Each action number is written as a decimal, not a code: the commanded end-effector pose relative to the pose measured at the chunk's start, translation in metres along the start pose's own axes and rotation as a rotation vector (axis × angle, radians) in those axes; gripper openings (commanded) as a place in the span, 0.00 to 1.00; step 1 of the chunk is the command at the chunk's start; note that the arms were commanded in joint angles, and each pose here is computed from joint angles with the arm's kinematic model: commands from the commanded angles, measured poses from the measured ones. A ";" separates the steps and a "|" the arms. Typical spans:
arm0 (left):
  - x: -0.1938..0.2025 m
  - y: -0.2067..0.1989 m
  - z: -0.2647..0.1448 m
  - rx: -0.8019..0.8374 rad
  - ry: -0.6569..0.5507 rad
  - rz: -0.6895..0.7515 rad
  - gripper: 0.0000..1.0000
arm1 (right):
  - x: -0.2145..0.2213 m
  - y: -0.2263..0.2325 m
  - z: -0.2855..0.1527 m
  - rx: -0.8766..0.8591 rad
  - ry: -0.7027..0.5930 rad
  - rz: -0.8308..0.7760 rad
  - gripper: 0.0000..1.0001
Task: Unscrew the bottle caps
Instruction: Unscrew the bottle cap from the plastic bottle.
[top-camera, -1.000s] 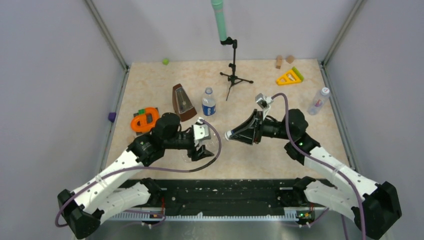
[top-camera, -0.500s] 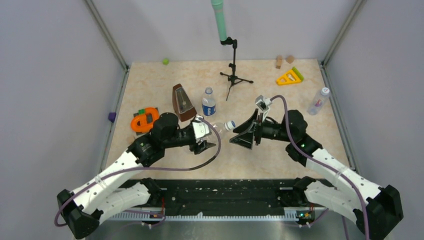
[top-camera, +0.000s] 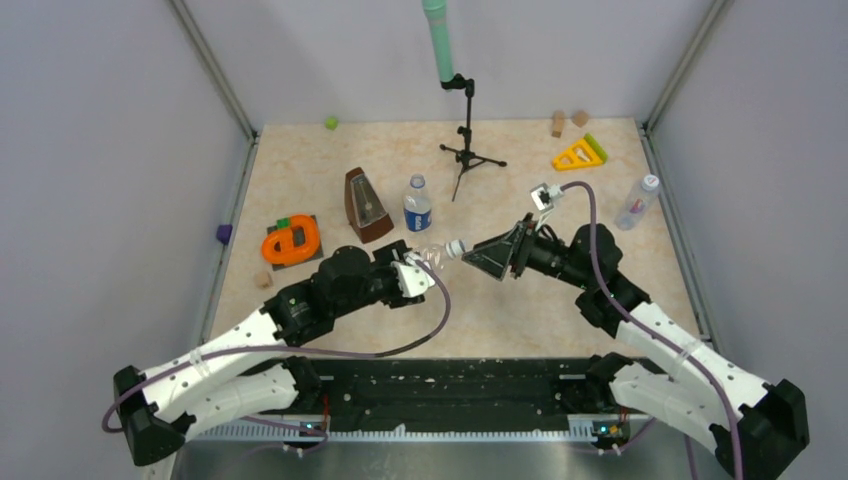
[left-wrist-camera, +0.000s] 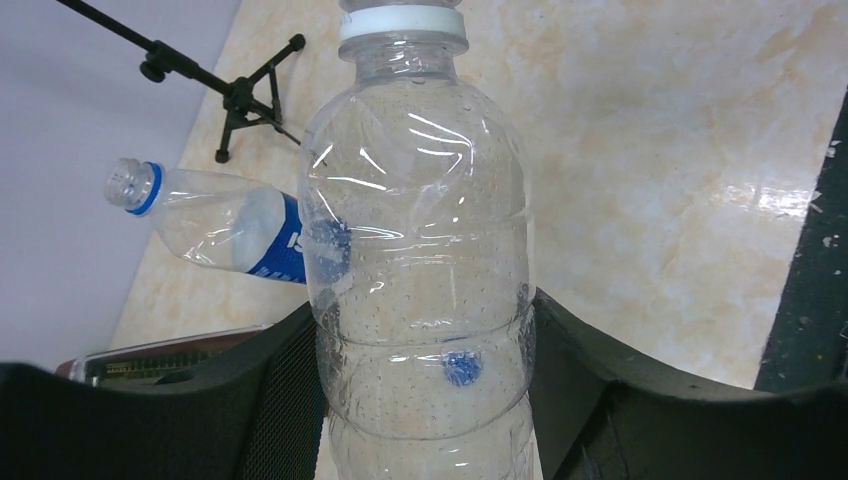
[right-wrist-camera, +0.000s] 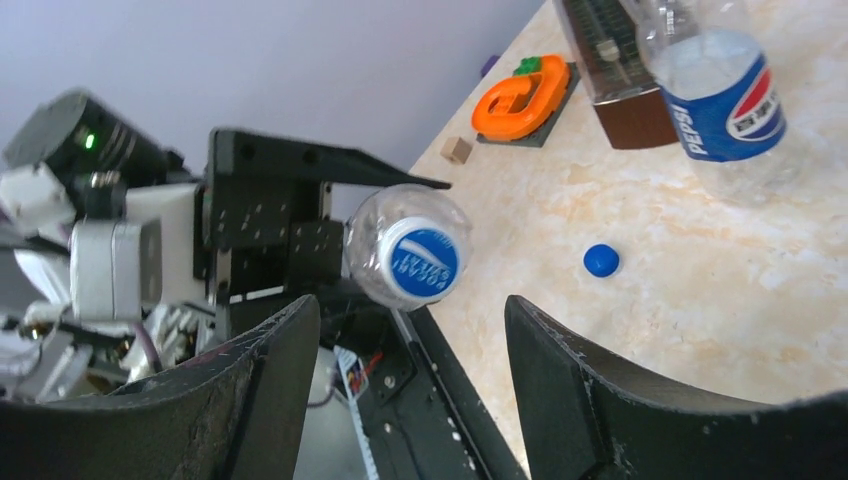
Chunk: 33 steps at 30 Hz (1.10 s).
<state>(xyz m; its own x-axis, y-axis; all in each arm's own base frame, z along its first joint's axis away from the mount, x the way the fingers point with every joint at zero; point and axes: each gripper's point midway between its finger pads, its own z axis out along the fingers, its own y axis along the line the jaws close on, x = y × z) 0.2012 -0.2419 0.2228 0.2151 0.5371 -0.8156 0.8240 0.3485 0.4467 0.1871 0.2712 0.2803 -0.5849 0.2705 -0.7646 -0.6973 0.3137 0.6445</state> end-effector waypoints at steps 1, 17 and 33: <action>-0.016 0.023 -0.006 -0.151 -0.057 0.075 0.00 | -0.037 0.005 0.004 0.062 -0.141 0.116 0.67; -0.013 0.015 -0.001 -0.143 -0.059 0.174 0.00 | -0.028 0.018 0.022 -0.069 -0.071 0.257 0.61; -0.025 0.011 -0.005 -0.104 -0.096 0.160 0.00 | -0.019 0.008 0.027 -0.048 -0.047 0.258 0.37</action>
<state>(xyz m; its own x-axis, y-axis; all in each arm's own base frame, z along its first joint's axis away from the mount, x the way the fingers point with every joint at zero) 0.2059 -0.2400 0.2302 0.3621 0.5814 -0.7286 0.7174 0.3252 0.6161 0.2053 0.2899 0.2782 -0.7543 0.3663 -0.5449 -0.4955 0.2271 0.8384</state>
